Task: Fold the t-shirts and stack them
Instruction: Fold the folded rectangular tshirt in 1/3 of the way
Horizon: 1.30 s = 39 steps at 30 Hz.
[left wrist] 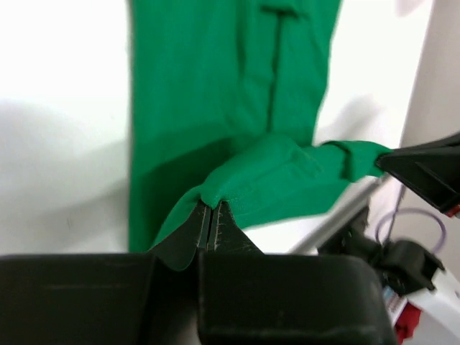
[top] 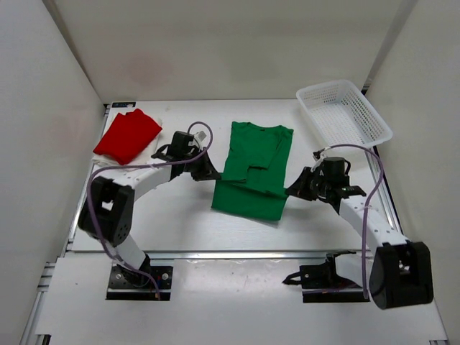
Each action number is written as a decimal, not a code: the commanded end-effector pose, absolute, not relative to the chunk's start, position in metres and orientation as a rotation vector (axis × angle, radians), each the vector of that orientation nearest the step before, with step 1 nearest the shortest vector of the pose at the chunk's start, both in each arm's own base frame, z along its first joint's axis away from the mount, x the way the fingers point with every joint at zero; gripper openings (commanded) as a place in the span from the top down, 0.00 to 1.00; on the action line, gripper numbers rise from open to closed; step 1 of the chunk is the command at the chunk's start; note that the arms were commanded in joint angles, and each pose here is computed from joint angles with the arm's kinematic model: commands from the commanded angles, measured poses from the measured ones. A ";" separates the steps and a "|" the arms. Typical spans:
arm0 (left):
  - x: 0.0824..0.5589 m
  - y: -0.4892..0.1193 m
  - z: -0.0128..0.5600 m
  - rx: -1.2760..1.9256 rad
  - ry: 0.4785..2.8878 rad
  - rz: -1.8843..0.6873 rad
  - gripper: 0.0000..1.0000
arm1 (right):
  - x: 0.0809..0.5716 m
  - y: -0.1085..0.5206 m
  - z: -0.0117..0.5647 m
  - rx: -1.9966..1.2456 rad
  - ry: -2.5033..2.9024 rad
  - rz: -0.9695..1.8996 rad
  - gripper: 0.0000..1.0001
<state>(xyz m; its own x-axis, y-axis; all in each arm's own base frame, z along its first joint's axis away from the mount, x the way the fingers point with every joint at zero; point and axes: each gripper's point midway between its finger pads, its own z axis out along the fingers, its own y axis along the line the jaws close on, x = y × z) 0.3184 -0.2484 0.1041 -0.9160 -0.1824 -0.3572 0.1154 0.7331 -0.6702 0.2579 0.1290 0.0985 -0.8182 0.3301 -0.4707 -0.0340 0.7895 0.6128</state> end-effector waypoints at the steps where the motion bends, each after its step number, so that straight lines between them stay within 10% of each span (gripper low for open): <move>1: 0.360 -0.250 0.118 -0.077 2.434 -0.982 1.00 | 0.307 0.119 0.123 0.154 2.233 0.810 1.00; 12: 0.419 -0.251 0.080 -0.157 2.465 -0.925 0.98 | 0.369 0.108 0.089 0.229 2.277 0.810 1.00; 20: 0.418 -0.252 0.117 -0.209 2.322 -1.048 0.55 | 0.393 0.106 0.098 0.237 2.252 0.799 0.73; 24: 0.384 -0.271 0.137 -0.162 2.248 -1.125 0.55 | 0.387 0.101 0.107 0.238 2.261 0.671 0.68; 29: 0.325 -0.283 0.082 -0.044 2.377 -1.076 0.58 | 0.361 0.132 0.113 0.088 2.232 0.627 1.00; 39: 0.279 -0.255 0.023 -0.087 2.507 -0.999 0.64 | 0.344 0.252 0.067 -0.276 2.314 0.797 1.00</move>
